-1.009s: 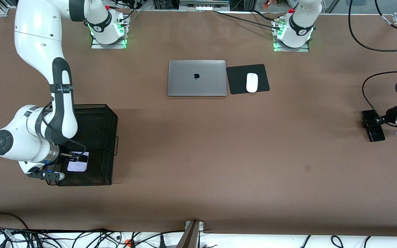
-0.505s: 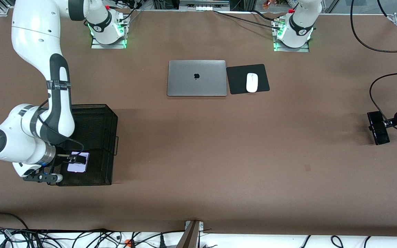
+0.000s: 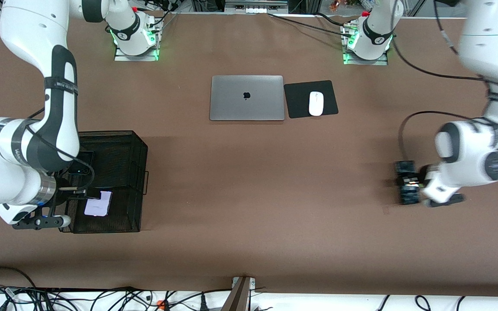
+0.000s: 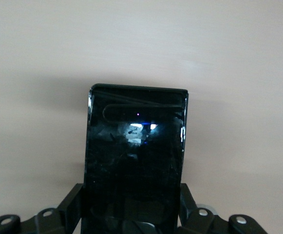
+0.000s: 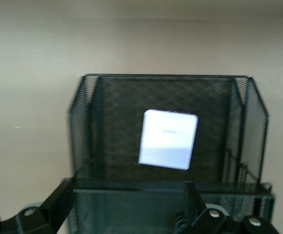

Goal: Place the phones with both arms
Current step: 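Grasp the long black phone with the left gripper, then carry the black phone beside the laptop with the left gripper while the right gripper follows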

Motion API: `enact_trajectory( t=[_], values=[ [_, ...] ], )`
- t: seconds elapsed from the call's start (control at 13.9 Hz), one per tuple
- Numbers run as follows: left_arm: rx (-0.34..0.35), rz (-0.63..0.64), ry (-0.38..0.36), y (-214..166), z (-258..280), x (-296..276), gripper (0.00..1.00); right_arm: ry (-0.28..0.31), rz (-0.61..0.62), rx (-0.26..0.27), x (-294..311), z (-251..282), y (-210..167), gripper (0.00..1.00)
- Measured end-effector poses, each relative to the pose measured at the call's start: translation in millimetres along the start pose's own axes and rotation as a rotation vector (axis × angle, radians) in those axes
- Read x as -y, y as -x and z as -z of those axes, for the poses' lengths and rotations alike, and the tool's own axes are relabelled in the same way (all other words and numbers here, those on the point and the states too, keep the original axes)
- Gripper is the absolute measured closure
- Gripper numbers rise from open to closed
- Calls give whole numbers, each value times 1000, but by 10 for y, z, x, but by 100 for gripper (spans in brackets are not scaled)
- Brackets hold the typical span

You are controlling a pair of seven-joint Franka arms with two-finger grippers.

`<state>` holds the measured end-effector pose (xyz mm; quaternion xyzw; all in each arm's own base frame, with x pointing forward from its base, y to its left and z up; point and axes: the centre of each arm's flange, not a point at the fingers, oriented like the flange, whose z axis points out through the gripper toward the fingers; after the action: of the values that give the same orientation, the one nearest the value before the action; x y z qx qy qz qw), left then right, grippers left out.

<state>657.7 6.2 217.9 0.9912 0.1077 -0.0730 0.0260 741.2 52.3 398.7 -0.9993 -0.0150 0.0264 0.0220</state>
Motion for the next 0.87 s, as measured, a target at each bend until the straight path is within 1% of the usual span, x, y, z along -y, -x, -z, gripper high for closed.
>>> enact_trajectory(
  t=[0.14,0.29,0.5,0.65,0.87],
  values=[
    [17,17,-23,127,-24,-654,19,-12,-39,-4,417,186,79,0],
    [20,39,-36,259,13,-1231,19,-22,-89,-8,884,327,184,0],
    [-14,60,-26,540,98,-2237,19,-28,-147,-3,1440,399,331,0],
    [-37,50,-4,803,111,-2942,19,-27,-169,-1,1660,392,388,0],
    [-69,-16,30,1282,96,-3893,19,-26,-171,-2,1725,389,406,0]
  ],
)
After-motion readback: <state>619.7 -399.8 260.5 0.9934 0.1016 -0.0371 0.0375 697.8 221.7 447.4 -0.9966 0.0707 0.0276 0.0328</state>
